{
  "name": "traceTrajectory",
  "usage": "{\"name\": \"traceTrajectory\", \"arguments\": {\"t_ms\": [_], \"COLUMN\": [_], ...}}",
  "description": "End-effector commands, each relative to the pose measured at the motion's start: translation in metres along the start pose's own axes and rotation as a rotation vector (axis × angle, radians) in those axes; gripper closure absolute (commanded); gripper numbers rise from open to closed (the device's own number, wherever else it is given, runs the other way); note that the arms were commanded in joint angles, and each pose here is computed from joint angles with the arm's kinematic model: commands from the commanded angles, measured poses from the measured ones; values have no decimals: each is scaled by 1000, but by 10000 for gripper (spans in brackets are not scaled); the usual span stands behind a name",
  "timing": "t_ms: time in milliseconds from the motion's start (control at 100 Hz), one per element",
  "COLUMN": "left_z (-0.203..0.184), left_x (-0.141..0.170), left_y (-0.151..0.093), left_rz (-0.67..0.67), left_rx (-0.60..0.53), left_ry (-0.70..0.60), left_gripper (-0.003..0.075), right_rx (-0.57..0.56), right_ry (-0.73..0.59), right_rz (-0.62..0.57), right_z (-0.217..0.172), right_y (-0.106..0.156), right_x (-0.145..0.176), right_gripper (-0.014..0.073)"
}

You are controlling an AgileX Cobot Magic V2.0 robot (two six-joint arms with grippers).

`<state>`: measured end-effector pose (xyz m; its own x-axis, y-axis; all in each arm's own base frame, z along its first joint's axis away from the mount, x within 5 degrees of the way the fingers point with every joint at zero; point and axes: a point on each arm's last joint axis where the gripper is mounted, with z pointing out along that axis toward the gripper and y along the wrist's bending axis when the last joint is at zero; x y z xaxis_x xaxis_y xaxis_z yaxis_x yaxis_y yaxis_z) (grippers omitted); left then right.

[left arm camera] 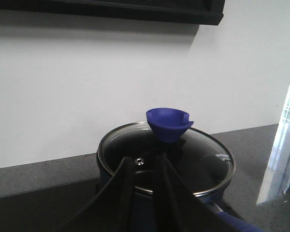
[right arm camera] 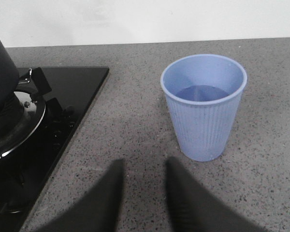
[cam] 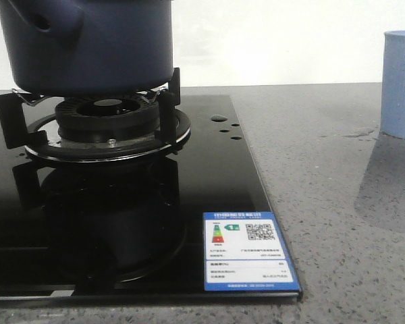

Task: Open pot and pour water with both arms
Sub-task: 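Close the left gripper on the blue knob of the glass lid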

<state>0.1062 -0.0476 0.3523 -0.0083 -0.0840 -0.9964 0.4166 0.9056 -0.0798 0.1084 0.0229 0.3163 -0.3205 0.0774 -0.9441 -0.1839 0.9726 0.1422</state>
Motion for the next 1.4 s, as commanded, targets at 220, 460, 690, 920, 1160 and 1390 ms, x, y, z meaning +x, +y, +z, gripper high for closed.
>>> {"name": "traceTrajectory", "arguments": {"t_ms": [220,460,690,920,1160,1390], "left_z": [45,98,142,161,171,179], "left_x": [-15,-14,-11,-11,-7,0], "left_y": [-5,-8,-10,-25,-26,-26], "left_rz": [-25,-9,-4,34,37,41], "left_rx": [-5,-17,-26,25,17,7], "left_ry": [-85,-2,47,56,46,54], "left_gripper": [265,192,189,189,189,189], "right_rx": [5,2,2,2,2,2], "right_ry": [-147,-171,-171,-171,-171,-171], "right_rz": [3,19,19,19,19,19], "right_z": [-2,-2,-2,-2,-2,-2], "right_y": [1,1,1,1,1,1], "right_x": [-22,-24,-24,-24,-24,-24], "right_gripper": [50,50,50,50,50,50]}}
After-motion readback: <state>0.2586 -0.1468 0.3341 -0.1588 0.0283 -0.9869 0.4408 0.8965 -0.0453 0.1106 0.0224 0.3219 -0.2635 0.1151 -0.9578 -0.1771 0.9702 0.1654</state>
